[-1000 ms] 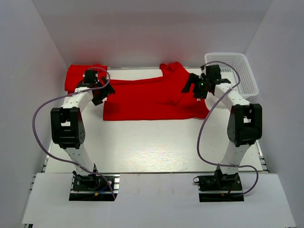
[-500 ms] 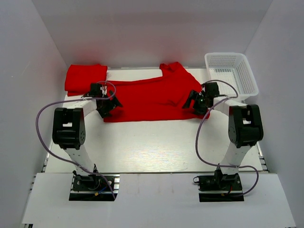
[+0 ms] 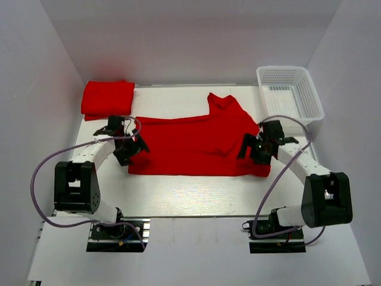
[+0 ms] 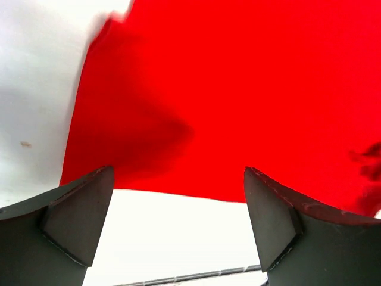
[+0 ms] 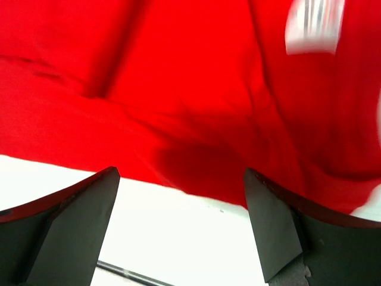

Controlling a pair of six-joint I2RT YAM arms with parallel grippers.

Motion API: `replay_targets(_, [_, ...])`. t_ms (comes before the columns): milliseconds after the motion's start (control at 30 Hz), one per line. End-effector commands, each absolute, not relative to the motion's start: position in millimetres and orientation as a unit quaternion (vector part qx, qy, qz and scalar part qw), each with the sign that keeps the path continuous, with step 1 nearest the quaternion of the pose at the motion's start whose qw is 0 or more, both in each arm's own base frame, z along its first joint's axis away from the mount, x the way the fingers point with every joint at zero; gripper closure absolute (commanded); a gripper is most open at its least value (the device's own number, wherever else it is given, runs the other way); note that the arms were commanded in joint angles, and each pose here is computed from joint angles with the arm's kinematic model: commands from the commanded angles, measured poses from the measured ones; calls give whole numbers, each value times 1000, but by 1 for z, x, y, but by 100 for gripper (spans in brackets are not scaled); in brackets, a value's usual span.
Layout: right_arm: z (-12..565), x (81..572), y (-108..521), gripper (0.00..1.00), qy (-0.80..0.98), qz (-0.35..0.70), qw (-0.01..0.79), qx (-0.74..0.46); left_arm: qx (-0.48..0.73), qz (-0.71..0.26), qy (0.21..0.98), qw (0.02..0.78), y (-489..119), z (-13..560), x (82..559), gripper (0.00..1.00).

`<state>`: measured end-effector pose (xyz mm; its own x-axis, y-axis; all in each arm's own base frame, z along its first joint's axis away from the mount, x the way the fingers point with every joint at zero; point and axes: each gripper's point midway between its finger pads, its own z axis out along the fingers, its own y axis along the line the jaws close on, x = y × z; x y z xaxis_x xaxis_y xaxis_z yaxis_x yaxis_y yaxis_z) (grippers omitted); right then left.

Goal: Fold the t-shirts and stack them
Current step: Fold the flattened tshirt in 1/3 of the way

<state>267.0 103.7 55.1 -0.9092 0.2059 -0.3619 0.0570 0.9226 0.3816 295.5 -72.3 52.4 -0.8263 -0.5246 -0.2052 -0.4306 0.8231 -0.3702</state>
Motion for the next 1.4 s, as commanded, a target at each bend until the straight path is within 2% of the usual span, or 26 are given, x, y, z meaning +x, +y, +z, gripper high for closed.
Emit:
replay_targets(0, [115, 308, 108, 10, 945, 143, 285, -68, -231, -150, 933, 232, -66, 110, 326, 0])
replay_targets(67, [144, 330, 116, 10, 930, 124, 322, -125, -225, -139, 933, 246, -61, 116, 335, 0])
replay_targets(167, [155, 341, 144, 10, 904, 84, 348, -233, -218, -122, 931, 265, -55, 124, 352, 0])
replay_targets(333, [137, 355, 187, 10, 898, 23, 312, -308, -214, -116, 932, 268, -53, 125, 362, 0])
replay_targets(467, [137, 372, 193, 10, 910, -16, 332, -249, -214, -112, 934, 262, -49, 115, 360, 0])
replay_targets(567, [131, 374, 210, 10, 916, 9, 338, -214, -214, -109, 935, 262, -45, 108, 359, 0])
replay_targets(933, [80, 367, 222, 10, 941, 0, 293, -167, -217, -101, 942, 236, -45, 91, 343, 0])
replay_targets(1367, [37, 352, 197, 10, 963, -63, 232, -123, -221, -87, 946, 220, -41, 79, 327, 0])
